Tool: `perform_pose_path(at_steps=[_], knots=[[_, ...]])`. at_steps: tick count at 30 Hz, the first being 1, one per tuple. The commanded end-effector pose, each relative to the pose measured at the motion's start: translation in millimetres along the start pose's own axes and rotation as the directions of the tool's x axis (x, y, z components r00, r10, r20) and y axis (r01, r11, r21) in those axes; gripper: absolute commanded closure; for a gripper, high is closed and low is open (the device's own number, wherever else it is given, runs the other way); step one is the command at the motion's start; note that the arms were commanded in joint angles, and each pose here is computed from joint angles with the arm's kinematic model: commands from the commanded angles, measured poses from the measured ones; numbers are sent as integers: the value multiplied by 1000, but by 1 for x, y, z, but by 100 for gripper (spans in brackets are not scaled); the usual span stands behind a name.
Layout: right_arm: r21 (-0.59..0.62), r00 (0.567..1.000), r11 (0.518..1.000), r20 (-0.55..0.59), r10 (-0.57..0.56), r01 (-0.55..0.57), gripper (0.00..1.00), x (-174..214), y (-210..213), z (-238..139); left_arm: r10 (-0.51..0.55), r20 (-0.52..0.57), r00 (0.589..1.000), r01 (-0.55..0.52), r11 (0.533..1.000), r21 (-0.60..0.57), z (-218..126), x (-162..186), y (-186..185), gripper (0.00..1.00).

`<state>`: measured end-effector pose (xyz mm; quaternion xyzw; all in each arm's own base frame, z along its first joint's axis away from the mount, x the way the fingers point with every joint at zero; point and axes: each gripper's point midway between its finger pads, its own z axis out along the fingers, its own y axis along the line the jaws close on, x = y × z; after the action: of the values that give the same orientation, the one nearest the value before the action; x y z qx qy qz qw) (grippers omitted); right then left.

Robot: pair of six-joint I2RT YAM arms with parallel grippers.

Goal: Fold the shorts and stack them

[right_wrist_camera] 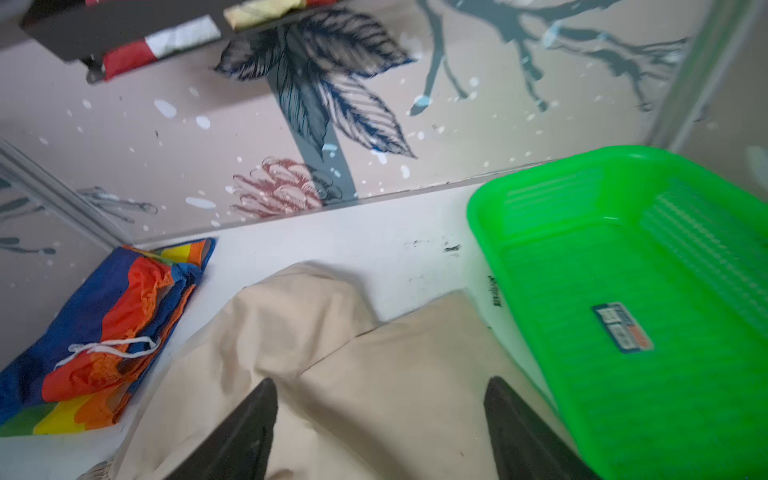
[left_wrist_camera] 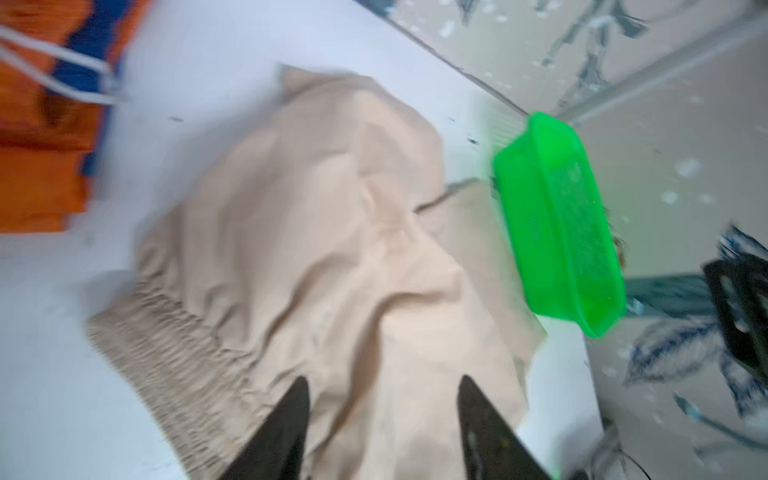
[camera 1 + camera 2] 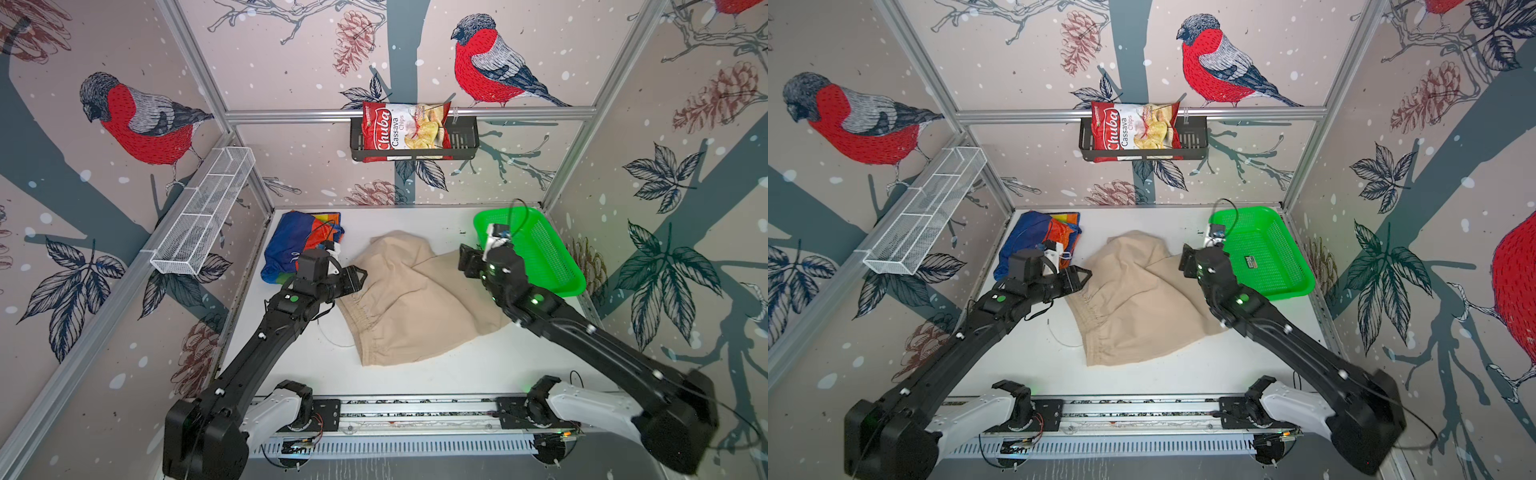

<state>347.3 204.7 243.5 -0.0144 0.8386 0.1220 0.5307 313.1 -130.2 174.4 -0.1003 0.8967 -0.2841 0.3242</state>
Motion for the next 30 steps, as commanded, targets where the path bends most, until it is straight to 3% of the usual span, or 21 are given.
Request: perform_pose_path(at_steps=[1, 5, 12, 16, 20, 25, 27, 29, 30], knots=[[-109, 985, 992, -153, -74, 57, 31, 37, 41, 35, -61, -12, 998, 59, 992, -109, 19, 5, 33, 29], [-186, 938, 976, -304, -164, 110, 33, 102, 81, 63, -124, -75, 989, 103, 966, -237, 43, 21, 67, 26], [-239, 836, 959, -486, -256, 154, 38, 197, 100, 73, -133, -122, 983, 91, 949, -300, 68, 37, 93, 26], [-257, 791, 953, -545, -278, 158, 39, 236, 98, 61, -136, -120, 983, 95, 949, -301, 78, 40, 98, 26], [-328, 745, 937, -593, -306, 123, 43, 271, 105, 38, -148, -122, 981, 107, 950, -294, 87, 44, 102, 33], [-520, 710, 846, -554, -436, 114, 47, 277, 139, 1, -159, -130, 979, 115, 949, -293, 92, 46, 104, 36], [-546, 748, 830, -502, -435, 117, 46, 248, 144, 0, -155, -131, 979, 110, 948, -297, 93, 46, 105, 54], [-527, 809, 843, -446, -383, 108, 43, 199, 137, 13, -153, -127, 980, 108, 946, -307, 93, 46, 107, 89], [-511, 837, 855, -424, -346, 94, 41, 175, 131, 21, -152, -123, 981, 108, 945, -310, 93, 46, 108, 100]])
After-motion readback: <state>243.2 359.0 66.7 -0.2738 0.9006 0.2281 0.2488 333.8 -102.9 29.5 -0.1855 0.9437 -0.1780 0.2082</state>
